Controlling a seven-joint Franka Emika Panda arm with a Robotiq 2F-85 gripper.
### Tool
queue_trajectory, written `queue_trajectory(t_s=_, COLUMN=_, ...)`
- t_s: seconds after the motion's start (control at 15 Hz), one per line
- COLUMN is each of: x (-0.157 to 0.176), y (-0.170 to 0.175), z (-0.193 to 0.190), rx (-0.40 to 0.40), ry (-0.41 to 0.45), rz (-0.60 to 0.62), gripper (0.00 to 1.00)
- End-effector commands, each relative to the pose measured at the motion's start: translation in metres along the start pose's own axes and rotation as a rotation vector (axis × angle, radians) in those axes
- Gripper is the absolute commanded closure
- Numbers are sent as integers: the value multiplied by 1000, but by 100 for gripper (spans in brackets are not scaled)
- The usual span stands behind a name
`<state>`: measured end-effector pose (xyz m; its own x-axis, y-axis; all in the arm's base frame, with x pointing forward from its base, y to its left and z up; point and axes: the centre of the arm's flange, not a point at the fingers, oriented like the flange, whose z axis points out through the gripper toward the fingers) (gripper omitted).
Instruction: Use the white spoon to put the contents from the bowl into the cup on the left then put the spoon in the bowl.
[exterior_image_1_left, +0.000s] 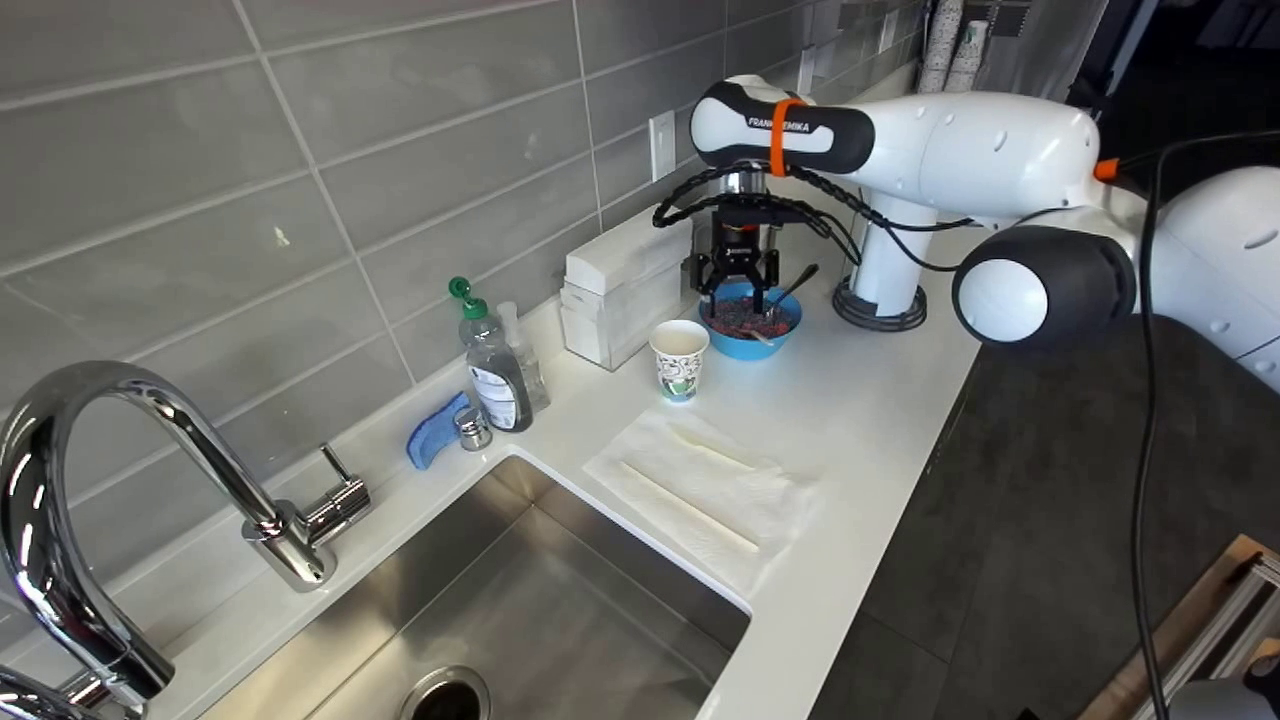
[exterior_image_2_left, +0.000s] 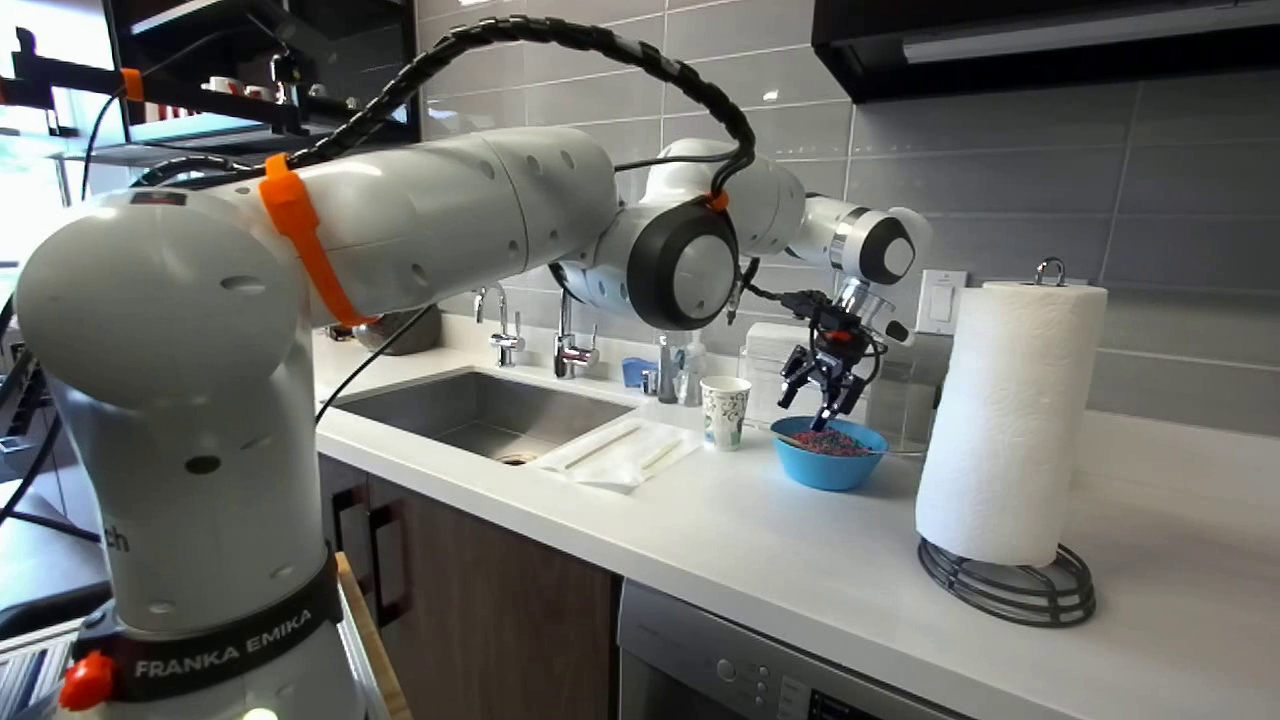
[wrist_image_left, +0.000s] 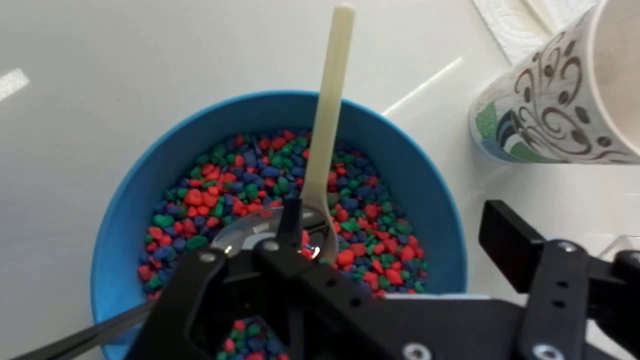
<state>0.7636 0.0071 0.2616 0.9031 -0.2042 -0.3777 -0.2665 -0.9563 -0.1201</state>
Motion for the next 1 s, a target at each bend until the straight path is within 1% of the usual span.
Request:
queue_trajectory(t_s=0.0, x=-37, y=-33, z=-20, rx=-91, ry=85, rz=-123, gripper=0)
queue_trajectory(t_s=0.13, x=-54, y=-56, z=-30, rx=-143, ry=98, rz=-198, gripper=0)
queue_trajectory(t_s=0.27, x=-73, y=-86, z=-37, rx=-174, ry=93, rz=-309, gripper=0)
queue_trajectory(t_s=0.53, x=-114, y=-145, z=-50, rx=-185, ry=70, rz=-536, gripper=0)
queue_trajectory(t_s=0.67, x=-134, y=-168, z=-55, rx=-192, ry=56, rz=-643, gripper=0)
queue_trajectory(t_s=0.93, x=-173, y=-197, z=-63, rx=-206, ry=8, rz=-841, gripper=0)
